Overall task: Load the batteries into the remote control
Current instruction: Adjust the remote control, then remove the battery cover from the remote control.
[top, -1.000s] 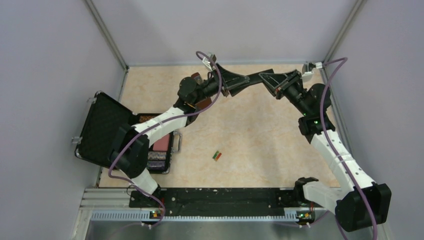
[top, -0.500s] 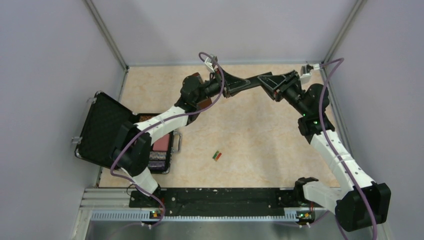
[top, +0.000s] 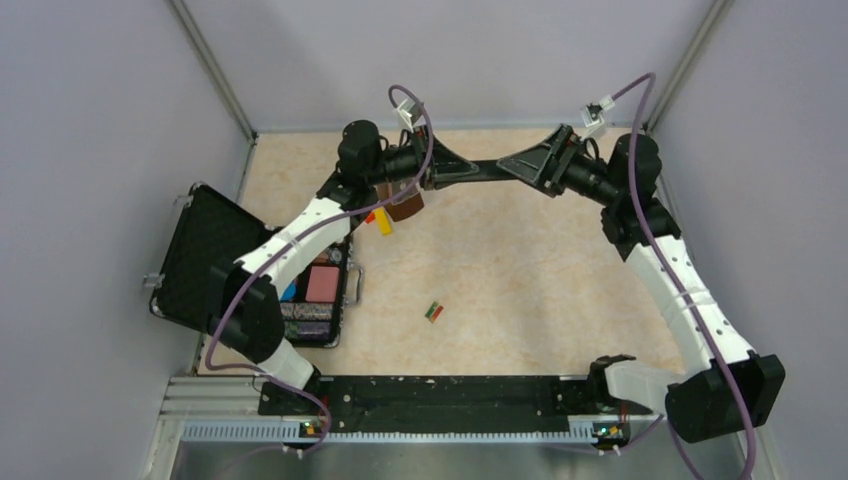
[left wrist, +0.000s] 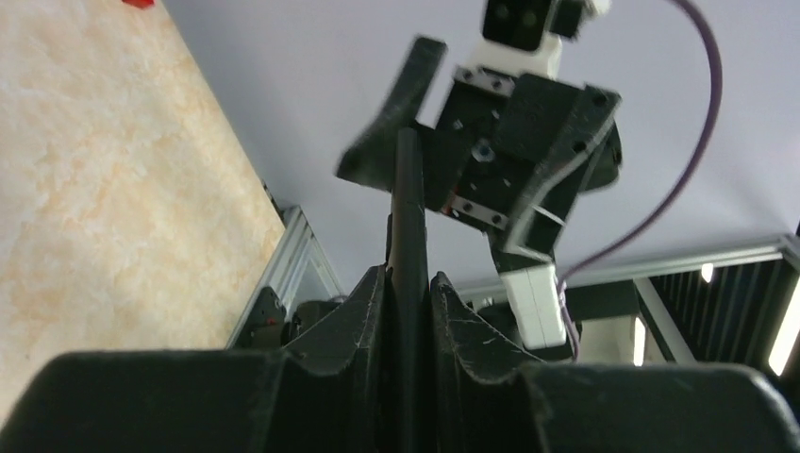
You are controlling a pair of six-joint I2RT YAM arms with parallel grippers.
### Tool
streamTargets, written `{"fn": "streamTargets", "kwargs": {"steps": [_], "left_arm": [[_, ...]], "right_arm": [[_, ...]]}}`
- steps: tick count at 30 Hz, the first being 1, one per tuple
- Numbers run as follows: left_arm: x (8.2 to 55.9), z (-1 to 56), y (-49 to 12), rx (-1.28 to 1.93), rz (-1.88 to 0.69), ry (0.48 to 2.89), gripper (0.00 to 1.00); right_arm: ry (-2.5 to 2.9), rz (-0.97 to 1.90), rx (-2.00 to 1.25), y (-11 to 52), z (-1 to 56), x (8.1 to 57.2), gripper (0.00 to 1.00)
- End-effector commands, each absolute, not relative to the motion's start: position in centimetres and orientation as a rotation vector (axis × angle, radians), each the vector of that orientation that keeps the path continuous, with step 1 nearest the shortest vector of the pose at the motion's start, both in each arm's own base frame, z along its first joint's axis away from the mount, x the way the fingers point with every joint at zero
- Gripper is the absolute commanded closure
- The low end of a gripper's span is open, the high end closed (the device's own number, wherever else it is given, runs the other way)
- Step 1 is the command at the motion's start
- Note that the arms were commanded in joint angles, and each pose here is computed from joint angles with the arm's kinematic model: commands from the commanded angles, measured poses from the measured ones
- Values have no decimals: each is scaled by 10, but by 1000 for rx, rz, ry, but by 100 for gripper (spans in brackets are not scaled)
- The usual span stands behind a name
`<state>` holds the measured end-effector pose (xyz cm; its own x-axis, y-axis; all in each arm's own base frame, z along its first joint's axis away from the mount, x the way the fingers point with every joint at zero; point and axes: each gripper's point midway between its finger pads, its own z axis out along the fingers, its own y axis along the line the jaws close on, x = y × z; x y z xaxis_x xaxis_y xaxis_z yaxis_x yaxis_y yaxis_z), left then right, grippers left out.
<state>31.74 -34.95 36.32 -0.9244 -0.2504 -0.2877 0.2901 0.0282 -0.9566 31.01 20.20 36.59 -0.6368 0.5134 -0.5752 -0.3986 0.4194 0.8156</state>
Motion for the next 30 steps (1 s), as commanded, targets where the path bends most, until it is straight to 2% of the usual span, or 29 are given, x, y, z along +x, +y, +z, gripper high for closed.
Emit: {"fn": "streamTargets", "kwargs": {"steps": [1,4,11,14,17,19,21,26,30], "left_arm": [[277,395,-334,262,-2005,1935,100],[274,400,-328,269,-2026,1939,100],[266,412,-325,292,-2061,1927,100],[266,419,-326,290,-2103,1899,100],[265,425,-326,296,-2148,1878,100],[264,428,-326,305,-2155,1863,100],[264,429,-326,311,-2155,1859,100],[265,433,-326,300,-2159,1849,100],[271,435,-326,264,-2155,1839,100]], "right_arm": [[1882,1466,-151,221,357,296,20],[1873,1493,-195,225,357,295,26],[1834,1534,-214,229,360,298,33],[1829,1576,-215,233,357,296,33],[1800,1630,-242,240,356,288,28],[1796,1651,-223,241,355,287,28],[1804,1664,-205,241,353,288,33],[1828,1700,-183,242,343,284,58],[1831,1724,-227,242,340,274,75]]}}
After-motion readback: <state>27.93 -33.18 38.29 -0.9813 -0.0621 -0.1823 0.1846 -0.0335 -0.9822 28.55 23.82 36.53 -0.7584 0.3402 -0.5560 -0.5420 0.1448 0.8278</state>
